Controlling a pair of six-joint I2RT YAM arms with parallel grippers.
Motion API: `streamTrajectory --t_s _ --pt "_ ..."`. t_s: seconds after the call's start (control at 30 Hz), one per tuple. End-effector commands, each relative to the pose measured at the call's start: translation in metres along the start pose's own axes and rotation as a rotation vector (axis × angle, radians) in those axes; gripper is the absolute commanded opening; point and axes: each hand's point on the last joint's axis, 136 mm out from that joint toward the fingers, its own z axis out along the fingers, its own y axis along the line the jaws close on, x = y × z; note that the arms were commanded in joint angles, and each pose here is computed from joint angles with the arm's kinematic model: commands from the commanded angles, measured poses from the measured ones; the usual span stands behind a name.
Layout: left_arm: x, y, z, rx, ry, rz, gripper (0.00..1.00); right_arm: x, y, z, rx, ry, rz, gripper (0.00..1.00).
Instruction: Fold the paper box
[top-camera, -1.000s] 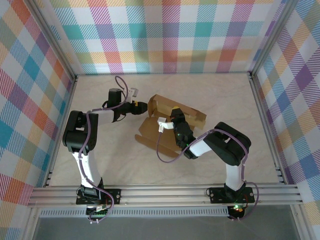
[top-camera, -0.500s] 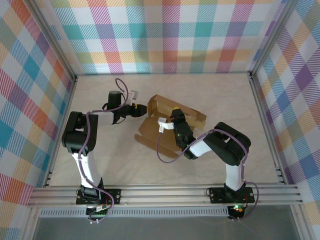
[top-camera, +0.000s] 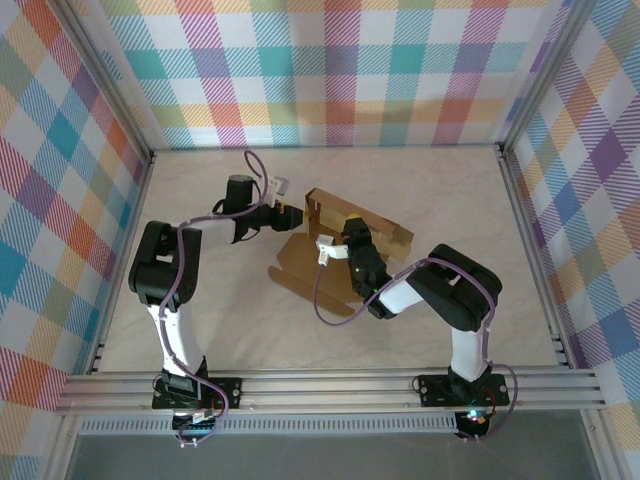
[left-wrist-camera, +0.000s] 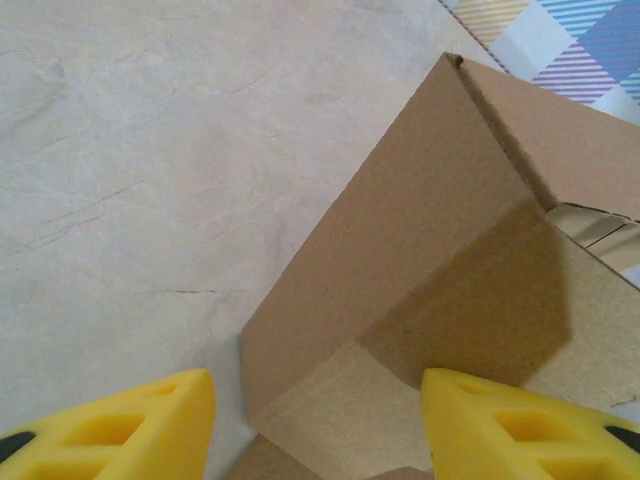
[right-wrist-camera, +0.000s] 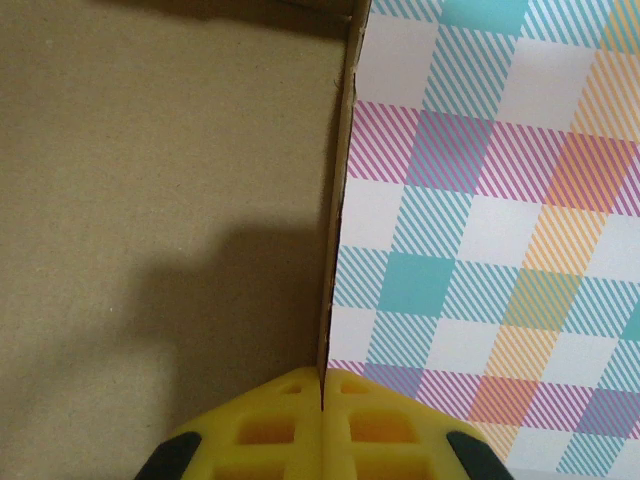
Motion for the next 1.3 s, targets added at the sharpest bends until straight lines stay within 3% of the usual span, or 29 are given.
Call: streamTrajectory --t_s 0.0,0.57,1.0,1.27 --pt "0.000 -0.010 0.012 0.031 0.019 0.012 0.55 -0.007 -0.012 -0.001 0.029 -0.009 0.038 0.00" --pt "-0.004 -0.005 0.029 -0.031 -0.013 -0.061 0.43 -0.017 -0.013 0.000 0.016 -0.028 0.051 0.00" --pt "-0.012 -0.008 0.039 -0.129 -0.077 0.051 0.54 -0.015 0.006 -0.009 -0.168 -0.044 0.140 0.00" --pt "-0.016 -0.009 0.044 -0.121 -0.088 0.063 0.48 -0.014 0.016 -0.013 -0.247 -0.048 0.153 0.00"
